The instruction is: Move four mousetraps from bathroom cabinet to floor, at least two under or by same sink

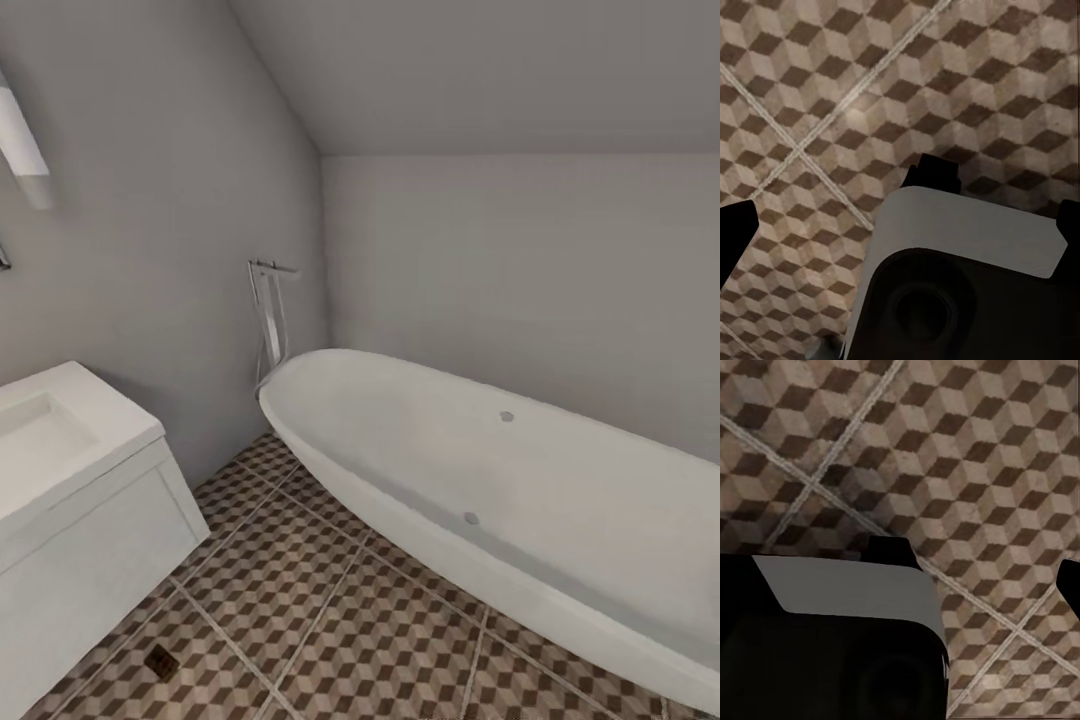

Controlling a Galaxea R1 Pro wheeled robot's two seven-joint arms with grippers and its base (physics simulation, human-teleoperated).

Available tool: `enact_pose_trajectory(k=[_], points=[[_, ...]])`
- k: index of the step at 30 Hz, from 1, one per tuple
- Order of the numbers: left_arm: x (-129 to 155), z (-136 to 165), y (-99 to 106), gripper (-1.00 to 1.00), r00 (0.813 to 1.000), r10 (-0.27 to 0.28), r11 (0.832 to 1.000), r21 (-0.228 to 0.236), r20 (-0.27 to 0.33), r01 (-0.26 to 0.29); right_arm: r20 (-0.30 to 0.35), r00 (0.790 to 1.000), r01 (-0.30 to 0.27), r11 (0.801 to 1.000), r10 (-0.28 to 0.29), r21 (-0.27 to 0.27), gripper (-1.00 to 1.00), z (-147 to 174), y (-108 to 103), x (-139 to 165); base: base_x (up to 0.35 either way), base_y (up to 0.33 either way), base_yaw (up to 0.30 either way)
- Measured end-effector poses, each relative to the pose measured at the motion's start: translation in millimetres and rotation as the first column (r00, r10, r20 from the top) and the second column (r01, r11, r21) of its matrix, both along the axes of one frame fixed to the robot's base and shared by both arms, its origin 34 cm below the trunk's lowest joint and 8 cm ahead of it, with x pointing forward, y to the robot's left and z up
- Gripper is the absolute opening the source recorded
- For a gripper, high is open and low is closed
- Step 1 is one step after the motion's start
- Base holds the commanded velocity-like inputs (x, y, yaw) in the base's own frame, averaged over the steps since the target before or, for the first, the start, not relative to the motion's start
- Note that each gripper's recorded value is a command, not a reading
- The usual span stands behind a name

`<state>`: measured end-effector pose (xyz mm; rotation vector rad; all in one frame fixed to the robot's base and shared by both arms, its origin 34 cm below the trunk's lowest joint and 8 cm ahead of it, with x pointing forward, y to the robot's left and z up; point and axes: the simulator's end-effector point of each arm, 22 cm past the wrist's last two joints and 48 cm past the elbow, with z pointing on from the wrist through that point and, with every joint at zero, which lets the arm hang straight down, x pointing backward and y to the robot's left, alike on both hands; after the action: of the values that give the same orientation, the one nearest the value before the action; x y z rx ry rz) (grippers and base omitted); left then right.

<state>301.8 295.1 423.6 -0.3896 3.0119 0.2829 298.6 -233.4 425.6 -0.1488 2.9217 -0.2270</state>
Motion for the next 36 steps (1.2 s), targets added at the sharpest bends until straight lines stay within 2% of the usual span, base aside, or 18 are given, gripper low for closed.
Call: enact_pose_trajectory(k=[36], points=[[0.0,0.0,-0.1,1.00,1.000,0.000,1.000,0.000,0.000,0.000,0.000,1.000,0.001,1.000,-0.001,0.000,1.00,0.0,-0.2,0.0,0.000,0.000,-0.297]])
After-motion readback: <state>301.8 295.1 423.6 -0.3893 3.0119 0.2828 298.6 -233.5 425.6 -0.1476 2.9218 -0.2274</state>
